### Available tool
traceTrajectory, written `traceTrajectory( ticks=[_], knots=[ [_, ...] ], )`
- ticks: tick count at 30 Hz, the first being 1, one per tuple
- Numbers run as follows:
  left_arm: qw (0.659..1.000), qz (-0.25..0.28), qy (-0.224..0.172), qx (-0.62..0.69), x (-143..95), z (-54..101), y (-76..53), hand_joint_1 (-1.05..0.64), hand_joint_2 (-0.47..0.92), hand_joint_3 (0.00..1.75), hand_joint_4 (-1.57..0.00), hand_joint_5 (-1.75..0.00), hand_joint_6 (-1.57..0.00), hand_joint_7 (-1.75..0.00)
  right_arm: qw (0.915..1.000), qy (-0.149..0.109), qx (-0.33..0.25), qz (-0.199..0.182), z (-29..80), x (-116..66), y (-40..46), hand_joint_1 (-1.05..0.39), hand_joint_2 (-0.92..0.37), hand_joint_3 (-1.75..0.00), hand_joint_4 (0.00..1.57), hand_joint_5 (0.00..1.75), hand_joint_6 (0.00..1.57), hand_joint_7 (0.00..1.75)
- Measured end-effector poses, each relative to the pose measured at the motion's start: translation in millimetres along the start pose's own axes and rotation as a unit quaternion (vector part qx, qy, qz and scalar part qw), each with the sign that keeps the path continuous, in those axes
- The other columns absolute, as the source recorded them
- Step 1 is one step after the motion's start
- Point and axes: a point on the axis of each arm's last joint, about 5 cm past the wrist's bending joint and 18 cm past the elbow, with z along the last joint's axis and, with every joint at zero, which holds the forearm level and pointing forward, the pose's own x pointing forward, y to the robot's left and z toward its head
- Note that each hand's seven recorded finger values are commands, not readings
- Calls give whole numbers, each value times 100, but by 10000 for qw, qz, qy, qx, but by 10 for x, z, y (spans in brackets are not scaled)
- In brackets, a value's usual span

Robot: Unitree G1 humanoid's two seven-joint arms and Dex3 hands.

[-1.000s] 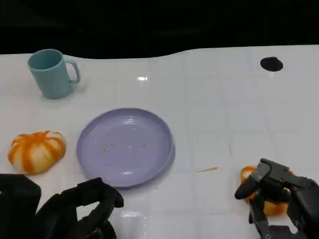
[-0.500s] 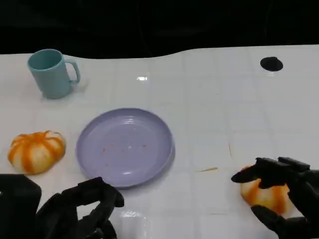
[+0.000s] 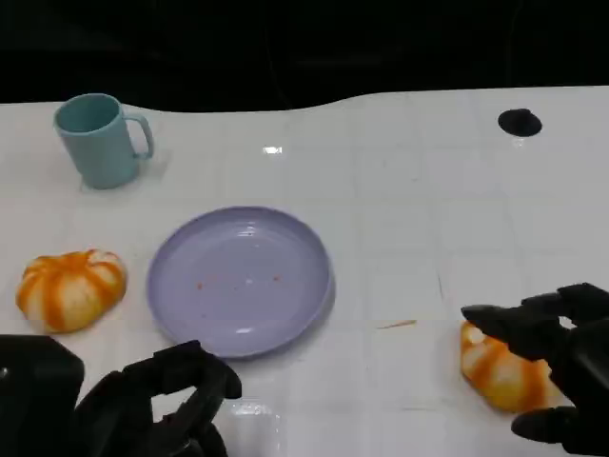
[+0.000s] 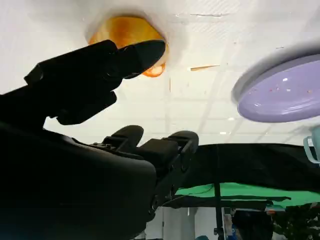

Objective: Grasp the bread from the table and place it into the plate.

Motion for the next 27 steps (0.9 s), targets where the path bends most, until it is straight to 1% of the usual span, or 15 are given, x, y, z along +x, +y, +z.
traceTrajectory(
  ticks=[4,7,9,11,14,19,23,27],
  knots=[
    [10000,0,9,16,2,-1,-3,-44,81,68,-72,-175,-65,-144,9993,169,-296,140,29,-7,-30,-53,-77,0,7,40,29,0],
    [10000,0,10,21,3,-2,-4,-45,81,68,-73,-175,-65,-144,9983,246,-466,248,47,12,-28,-54,-77,0,7,41,29,0],
    [10000,-4,8,26,4,-1,-6,-45,81,68,-73,-175,-65,-145,9977,240,-565,292,62,39,-21,-54,-77,0,8,42,30,1],
    [10000,-7,5,32,5,-1,-7,-45,81,69,-73,-175,-65,-145,9968,303,-649,358,46,73,-4,-52,-77,0,9,41,30,1],
    [10000,-11,3,37,6,0,-9,-45,81,69,-73,-175,-64,-145,9955,378,-694,516,-6,150,46,-48,-79,-1,9,38,31,1],
    [10000,-12,-2,40,3,1,-11,-44,81,69,-73,-175,-64,-145,9927,426,-763,829,-86,265,129,-47,-81,-1,13,34,34,1],
    [10000,-10,-13,44,-3,4,-12,-44,81,68,-72,-175,-64,-146,9902,512,-759,1051,-171,358,223,-47,-83,-1,16,27,36,1],
    [10000,-10,-15,44,-6,3,-13,-45,81,68,-72,-175,-64,-146,9880,550,-736,1239,-216,439,309,-47,-85,-1,19,23,37,1]
  ],
)
